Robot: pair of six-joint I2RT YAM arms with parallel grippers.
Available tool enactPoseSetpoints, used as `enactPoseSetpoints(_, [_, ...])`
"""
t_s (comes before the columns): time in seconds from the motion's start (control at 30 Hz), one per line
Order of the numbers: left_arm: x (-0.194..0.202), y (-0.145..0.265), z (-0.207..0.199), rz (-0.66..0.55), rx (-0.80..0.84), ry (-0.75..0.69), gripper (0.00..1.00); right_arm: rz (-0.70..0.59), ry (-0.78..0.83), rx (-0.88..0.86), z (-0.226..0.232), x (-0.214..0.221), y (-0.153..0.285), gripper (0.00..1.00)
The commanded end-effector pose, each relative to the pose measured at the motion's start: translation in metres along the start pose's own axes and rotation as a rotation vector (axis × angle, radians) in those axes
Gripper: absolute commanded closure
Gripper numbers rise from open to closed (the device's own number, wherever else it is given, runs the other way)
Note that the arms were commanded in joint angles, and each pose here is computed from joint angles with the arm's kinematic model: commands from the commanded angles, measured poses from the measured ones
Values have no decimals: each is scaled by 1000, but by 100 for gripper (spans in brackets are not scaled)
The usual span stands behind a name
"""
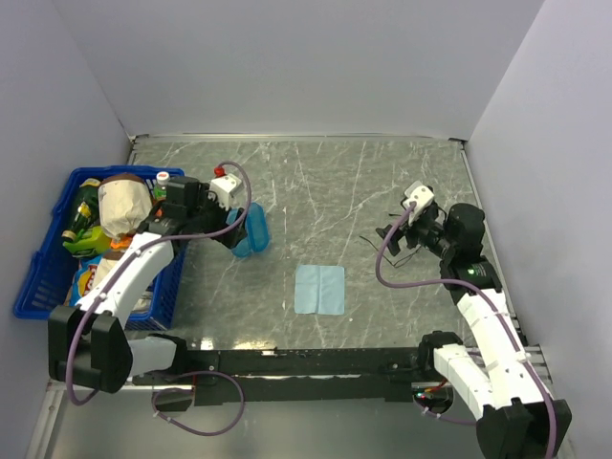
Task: Organize the sunglasses
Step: Close the opened sunglasses case at the center of the board.
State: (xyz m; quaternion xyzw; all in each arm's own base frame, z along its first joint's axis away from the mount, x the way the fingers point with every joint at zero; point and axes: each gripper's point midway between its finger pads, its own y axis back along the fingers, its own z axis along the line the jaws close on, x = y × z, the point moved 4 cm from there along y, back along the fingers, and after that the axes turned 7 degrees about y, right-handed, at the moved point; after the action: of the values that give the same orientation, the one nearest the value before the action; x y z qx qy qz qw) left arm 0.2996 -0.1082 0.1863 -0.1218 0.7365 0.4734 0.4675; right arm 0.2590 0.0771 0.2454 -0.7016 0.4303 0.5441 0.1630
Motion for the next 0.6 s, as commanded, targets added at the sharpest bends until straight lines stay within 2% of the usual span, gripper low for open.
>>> enactPoseSetpoints(0.0, [-3, -4, 11, 19, -53, -6, 4, 15, 56, -55, 3, -12, 10, 0])
enactPoseSetpoints(0.23, [10, -31, 21, 105, -59, 44, 4, 137, -32, -91, 12, 1, 8, 3])
enactPoseSetpoints(0.37, [15, -47, 22, 147, -25, 91, 4, 219, -24, -72, 16, 8, 1, 6])
enactPoseSetpoints(0.57, [13, -55, 10, 155, 70, 90, 4, 195, 75, -214, 48, 26, -11, 7])
